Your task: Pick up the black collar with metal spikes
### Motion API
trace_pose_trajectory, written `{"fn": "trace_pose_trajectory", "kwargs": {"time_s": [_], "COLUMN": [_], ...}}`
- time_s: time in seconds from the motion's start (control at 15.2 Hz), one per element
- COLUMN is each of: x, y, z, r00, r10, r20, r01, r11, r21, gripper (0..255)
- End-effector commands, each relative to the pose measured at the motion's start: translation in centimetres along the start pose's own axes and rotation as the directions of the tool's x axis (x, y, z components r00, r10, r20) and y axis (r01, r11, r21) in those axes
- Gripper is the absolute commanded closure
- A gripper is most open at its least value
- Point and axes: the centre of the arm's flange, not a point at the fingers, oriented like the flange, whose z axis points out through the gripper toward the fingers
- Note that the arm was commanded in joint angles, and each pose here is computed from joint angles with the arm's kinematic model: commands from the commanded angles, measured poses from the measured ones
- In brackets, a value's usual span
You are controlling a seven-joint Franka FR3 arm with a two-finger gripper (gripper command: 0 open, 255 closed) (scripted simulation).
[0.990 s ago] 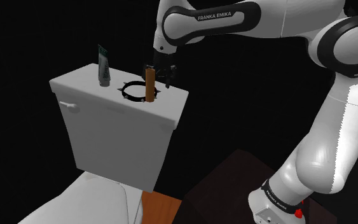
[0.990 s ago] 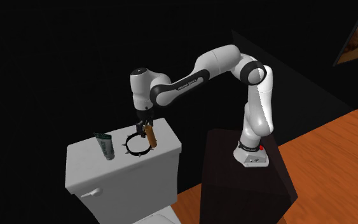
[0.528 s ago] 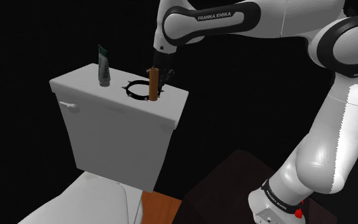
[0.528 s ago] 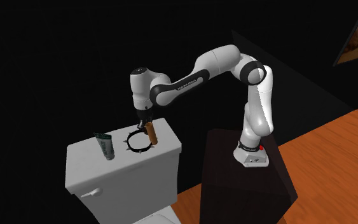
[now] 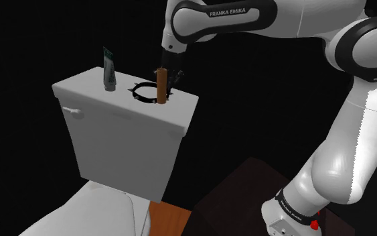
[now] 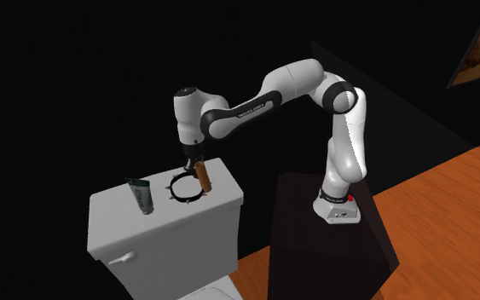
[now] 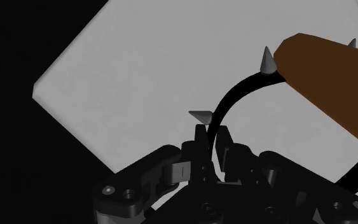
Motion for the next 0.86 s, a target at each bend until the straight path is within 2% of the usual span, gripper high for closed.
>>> {"fn": "trace_pose_trajectory", "kwargs": {"time_s": [0.0, 0.66, 0.79], "x": [0.0, 0.0, 0.0], "y": [0.0, -0.1, -0.1], "z": [-1.1, -6.3, -6.4], "r00": [1.0, 1.0, 1.0], "r10": [0.0, 0.0, 0.0], "r20": [0.0, 0.0, 0.0], "r01": [0.0, 0.0, 0.0], "r11": [1.0, 1.0, 1.0], "r21": [0.0, 0.0, 0.0], "gripper": [255, 255, 255]}}
